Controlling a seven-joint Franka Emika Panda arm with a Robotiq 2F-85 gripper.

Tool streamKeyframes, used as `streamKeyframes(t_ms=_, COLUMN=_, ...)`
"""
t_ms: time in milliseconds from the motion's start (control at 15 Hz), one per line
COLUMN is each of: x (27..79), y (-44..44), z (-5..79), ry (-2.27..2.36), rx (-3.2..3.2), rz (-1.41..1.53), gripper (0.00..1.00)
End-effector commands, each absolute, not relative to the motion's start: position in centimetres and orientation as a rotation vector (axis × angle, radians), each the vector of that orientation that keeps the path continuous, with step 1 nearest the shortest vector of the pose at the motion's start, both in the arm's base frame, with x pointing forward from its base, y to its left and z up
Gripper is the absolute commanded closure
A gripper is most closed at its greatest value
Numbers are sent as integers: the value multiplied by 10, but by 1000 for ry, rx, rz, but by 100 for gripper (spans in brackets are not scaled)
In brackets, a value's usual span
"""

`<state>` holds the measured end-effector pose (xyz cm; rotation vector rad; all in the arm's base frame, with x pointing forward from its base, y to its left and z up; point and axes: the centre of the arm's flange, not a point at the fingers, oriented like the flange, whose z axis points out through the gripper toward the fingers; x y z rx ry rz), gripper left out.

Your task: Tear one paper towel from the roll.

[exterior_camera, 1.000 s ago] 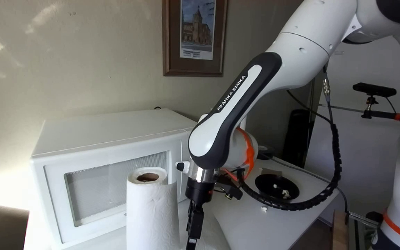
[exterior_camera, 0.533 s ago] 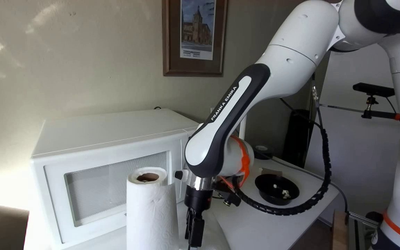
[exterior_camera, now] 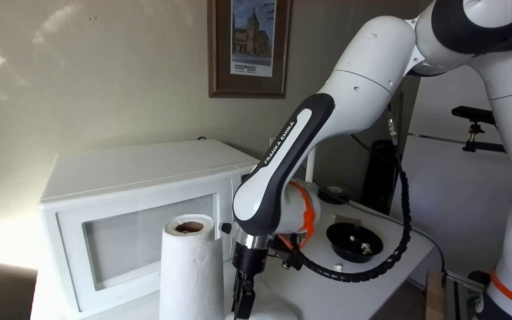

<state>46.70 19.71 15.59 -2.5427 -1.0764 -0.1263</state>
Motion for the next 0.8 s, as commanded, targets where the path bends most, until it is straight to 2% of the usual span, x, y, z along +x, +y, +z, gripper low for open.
streamKeyframes(t_ms=0, x=470, y=198, z=147, ry=-1091, rx=-2540, rz=-142, gripper=77)
streamKeyframes(t_ms=200, x=468, y=192, z=153, ry=-1076, rx=-2555, rz=-144, gripper=99)
streamKeyframes(t_ms=733, x=465, y=172, z=165, ry=-948, rx=-2570, rz=-202, gripper=100)
